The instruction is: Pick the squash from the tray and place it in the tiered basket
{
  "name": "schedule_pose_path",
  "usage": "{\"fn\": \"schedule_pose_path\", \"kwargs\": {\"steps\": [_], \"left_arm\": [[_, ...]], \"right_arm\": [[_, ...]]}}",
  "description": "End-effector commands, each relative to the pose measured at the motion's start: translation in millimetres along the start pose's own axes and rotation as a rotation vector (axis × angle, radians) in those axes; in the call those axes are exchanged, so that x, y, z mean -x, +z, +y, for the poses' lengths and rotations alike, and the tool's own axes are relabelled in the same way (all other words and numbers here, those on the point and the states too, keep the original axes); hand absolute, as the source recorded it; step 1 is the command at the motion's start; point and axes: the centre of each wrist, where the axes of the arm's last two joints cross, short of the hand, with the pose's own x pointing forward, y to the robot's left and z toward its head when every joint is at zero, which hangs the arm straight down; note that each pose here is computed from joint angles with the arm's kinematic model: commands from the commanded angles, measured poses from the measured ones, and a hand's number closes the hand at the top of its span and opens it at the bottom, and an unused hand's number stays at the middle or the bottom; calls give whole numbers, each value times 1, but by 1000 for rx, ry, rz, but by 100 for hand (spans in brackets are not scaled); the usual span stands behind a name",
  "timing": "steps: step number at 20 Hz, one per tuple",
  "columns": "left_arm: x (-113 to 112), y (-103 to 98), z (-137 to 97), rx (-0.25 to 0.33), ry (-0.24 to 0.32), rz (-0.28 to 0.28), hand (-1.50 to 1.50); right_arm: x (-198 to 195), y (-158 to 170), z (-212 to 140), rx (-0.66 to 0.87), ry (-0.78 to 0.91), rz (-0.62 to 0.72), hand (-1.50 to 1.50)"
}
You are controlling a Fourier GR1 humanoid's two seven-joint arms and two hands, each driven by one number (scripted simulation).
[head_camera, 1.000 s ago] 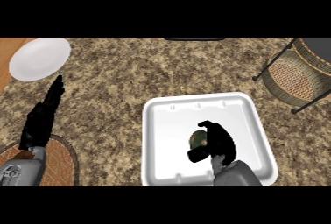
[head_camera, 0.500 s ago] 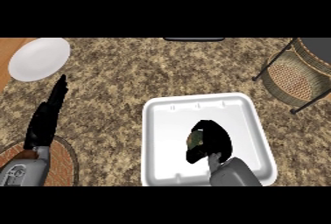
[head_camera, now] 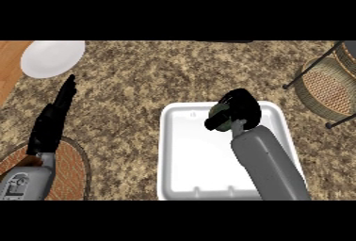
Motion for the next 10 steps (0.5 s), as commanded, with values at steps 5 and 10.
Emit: {"fn": "schedule_pose_path", "kwargs": {"steps": [5,10], "left_arm": [[-7,-6,-13,41,13,-17,0],[-7,-9,-13,36,-7,-27,0]], "right_arm": [[-62,-28,-95,452,-269,94,150],[-92,-25,-140,779,-259,32,150]]}}
